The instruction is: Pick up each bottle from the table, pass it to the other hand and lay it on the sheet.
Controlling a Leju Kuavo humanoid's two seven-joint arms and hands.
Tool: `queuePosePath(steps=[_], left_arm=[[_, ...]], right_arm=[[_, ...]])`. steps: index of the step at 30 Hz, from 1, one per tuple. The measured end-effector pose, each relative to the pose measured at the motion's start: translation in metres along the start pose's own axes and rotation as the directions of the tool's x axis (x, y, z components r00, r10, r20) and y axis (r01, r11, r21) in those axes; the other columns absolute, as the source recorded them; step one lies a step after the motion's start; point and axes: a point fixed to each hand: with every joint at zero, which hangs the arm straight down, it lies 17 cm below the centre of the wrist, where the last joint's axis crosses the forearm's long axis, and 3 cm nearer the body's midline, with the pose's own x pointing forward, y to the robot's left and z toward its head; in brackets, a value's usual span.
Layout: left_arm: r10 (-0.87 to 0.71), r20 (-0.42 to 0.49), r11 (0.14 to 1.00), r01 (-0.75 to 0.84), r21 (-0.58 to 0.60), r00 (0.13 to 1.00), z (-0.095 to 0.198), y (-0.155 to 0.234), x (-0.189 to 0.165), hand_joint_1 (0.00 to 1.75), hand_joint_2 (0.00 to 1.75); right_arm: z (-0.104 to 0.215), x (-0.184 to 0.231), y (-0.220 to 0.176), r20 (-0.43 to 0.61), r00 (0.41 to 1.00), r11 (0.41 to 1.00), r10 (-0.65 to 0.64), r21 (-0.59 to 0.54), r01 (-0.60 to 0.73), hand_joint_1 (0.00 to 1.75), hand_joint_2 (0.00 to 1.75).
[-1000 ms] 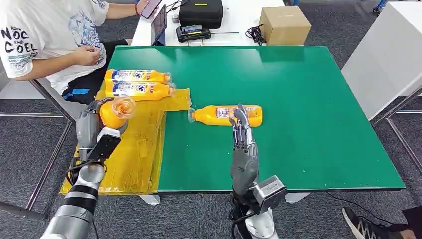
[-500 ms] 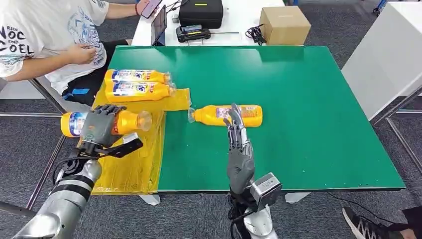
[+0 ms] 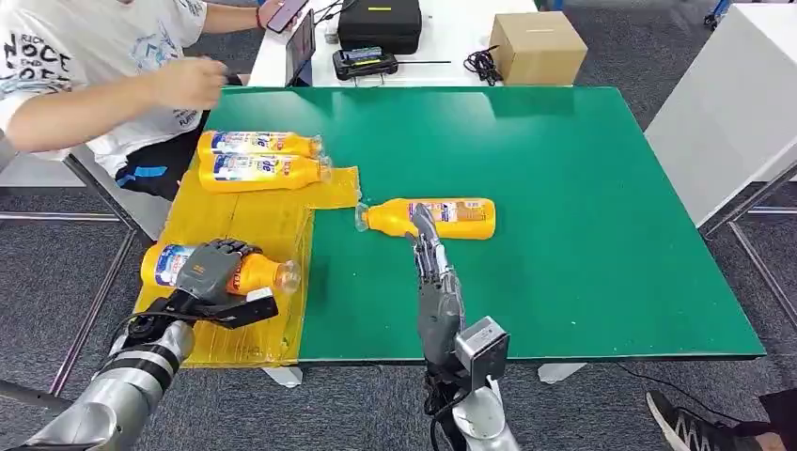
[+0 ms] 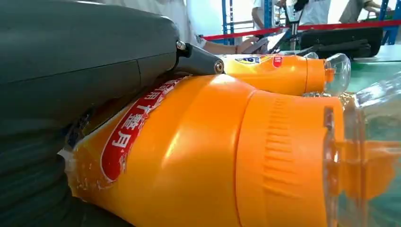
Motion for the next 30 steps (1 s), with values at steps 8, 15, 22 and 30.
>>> queuePosePath(steps=[8, 15, 22, 30], left_arm=[[0.069, 0.014, 0.995, -0.068, -0.079, 0.997, -0.001, -0.012, 0.006, 1.24, 1.75], [0.158, 0.009, 0.962, -0.152, -0.228, 0.987, -0.001, -0.031, 0.011, 0.0, 1.75], [0.169, -0.003, 0.949, -0.164, -0.27, 0.986, -0.001, -0.037, 0.012, 0.0, 1.75], [0.239, -0.027, 0.92, -0.236, -0.313, 0.971, 0.001, -0.044, 0.015, 0.0, 1.75]], right_arm=[[0.001, -0.006, 0.003, -0.019, 1.0, 1.0, 0.014, 0.004, -0.014, 0.0, 0.0], [0.0, -0.014, 0.007, -0.039, 0.998, 0.999, 0.048, 0.017, -0.048, 0.0, 0.0], [0.001, -0.02, 0.007, -0.057, 0.997, 0.998, 0.054, 0.013, -0.053, 0.0, 0.0], [0.002, -0.025, 0.01, -0.07, 0.996, 0.998, 0.055, 0.024, -0.053, 0.0, 0.0]])
